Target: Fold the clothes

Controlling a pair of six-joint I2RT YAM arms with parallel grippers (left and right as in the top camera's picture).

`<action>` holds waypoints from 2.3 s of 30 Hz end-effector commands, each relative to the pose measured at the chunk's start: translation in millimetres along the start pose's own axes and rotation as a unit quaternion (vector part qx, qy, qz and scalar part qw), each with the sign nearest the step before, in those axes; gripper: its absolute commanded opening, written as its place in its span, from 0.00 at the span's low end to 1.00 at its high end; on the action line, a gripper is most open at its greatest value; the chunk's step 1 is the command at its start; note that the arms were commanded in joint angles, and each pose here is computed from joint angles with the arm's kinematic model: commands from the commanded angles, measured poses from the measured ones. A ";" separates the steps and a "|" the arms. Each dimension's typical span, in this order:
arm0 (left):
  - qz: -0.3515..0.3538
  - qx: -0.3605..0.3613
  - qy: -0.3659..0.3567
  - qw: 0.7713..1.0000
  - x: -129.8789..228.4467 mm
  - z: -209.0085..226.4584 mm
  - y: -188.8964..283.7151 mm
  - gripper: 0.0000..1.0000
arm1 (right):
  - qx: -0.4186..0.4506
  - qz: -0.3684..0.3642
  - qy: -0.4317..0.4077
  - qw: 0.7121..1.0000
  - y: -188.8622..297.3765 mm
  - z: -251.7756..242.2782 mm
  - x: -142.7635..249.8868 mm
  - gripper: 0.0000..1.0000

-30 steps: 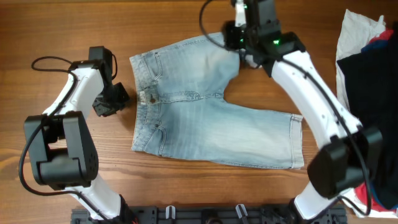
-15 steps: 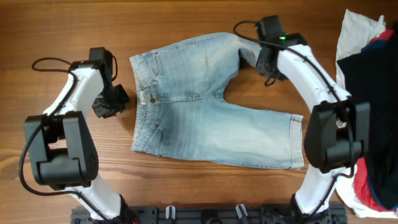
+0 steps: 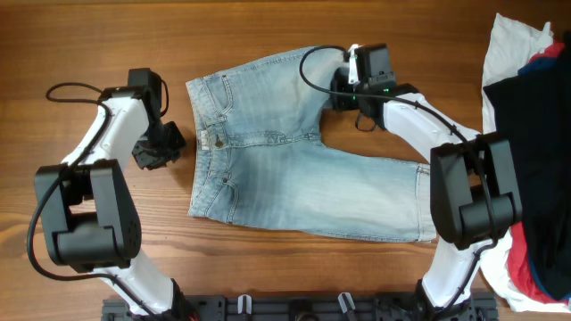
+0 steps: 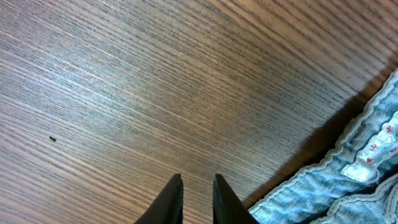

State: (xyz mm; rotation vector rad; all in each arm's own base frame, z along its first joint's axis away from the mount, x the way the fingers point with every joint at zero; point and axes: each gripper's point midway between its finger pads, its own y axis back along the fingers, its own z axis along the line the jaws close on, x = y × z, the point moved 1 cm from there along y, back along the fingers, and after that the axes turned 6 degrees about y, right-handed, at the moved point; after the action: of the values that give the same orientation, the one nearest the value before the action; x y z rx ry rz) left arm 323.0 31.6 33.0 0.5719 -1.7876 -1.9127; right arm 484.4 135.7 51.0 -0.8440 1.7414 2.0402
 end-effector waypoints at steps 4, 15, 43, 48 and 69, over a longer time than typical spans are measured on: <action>0.003 0.000 -0.007 1.000 -0.6 -1.1 -0.8 0.17 | 0.021 -0.043 -0.015 0.999 -19.2 -7.9 -11.6 0.58; 0.003 -0.001 -0.007 1.000 -0.4 -1.1 -0.8 0.17 | 0.029 -0.097 -0.014 0.995 -65.8 -13.8 -11.1 0.63; -0.002 0.002 -0.007 1.000 -2.6 -2.4 -0.8 0.17 | 0.224 -0.080 -0.026 0.971 117.6 -85.1 -52.6 0.07; 0.000 0.002 -0.007 1.000 -2.0 -2.1 -0.8 0.17 | 0.126 0.021 -0.086 0.988 65.5 -69.6 5.5 0.29; 0.003 0.000 -0.007 1.000 -0.5 -1.2 -0.8 0.17 | 0.104 -0.043 0.027 0.993 -37.3 -73.5 2.6 0.10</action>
State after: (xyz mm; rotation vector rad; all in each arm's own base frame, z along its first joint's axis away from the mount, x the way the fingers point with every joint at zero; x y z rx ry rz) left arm 322.0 31.5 33.0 0.5670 -1.7855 -1.9125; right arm 528.6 71.1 37.7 -0.9280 1.8293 1.7090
